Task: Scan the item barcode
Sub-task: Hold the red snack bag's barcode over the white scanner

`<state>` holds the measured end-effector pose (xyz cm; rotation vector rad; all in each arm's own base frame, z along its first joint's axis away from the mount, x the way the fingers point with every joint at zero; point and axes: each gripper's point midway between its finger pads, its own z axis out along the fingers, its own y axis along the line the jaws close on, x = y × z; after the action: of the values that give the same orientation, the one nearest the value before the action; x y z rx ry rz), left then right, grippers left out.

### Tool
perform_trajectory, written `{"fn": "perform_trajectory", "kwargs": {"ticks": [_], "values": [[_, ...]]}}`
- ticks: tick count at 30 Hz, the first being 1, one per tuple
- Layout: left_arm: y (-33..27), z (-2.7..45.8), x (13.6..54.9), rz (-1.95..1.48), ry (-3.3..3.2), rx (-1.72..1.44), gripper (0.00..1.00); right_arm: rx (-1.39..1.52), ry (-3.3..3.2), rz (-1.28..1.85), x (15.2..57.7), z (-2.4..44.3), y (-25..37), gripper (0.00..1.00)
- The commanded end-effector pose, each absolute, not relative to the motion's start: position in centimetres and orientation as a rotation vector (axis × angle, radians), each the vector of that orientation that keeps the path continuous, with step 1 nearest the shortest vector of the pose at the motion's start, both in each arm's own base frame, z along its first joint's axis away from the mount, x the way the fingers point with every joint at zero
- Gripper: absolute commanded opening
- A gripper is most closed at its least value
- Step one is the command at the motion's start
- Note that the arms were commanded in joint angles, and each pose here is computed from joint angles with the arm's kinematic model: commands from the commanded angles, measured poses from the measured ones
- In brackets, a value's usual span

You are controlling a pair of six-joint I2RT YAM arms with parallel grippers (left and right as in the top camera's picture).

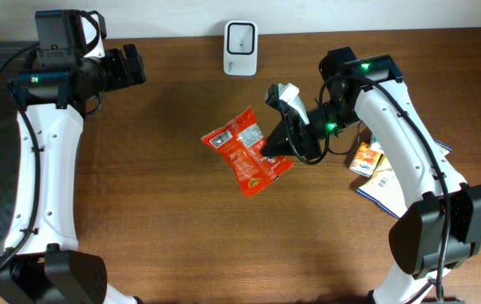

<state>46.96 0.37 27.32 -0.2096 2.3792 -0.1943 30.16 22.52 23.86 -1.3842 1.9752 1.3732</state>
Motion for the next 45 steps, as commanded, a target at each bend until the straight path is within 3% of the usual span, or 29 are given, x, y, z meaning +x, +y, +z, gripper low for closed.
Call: {"fn": "perform_trajectory", "kwargs": {"ticks": [1, 6, 11, 20, 29, 36, 45], "values": [[0.4, 27.2, 47.1, -0.183, 2.382, -0.191, 0.99, -1.320, 2.003, 1.416, 30.8, 24.0, 23.3, 0.04], [0.4, 27.2, 47.1, -0.182, 2.382, -0.191, 0.99, -1.141, 2.361, 1.290, 33.9, 18.9, 24.2, 0.04], [0.4, 27.2, 47.1, -0.182, 2.382, -0.190, 0.99, -0.887, 2.727, 0.583, 38.6, 13.8, 20.7, 0.04], [0.4, 27.2, 47.1, -0.183, 2.382, -0.191, 0.99, -0.769, 2.406, -0.420, 48.3, 17.7, 15.4, 0.04], [0.4, 27.2, 47.1, -0.182, 2.382, -0.190, 0.99, -1.040, 1.915, -0.729, 55.4, 23.8, 16.9, 0.04], [0.4, 27.2, 47.1, -0.183, 2.382, -0.191, 0.99, -1.295, 1.613, -1.028, 59.7, 23.1, 18.3, 0.04], [0.4, 27.2, 47.1, -0.182, 2.382, -0.190, 0.99, -1.205, 1.346, -1.355, 63.8, 23.4, 18.8, 0.04]]}}
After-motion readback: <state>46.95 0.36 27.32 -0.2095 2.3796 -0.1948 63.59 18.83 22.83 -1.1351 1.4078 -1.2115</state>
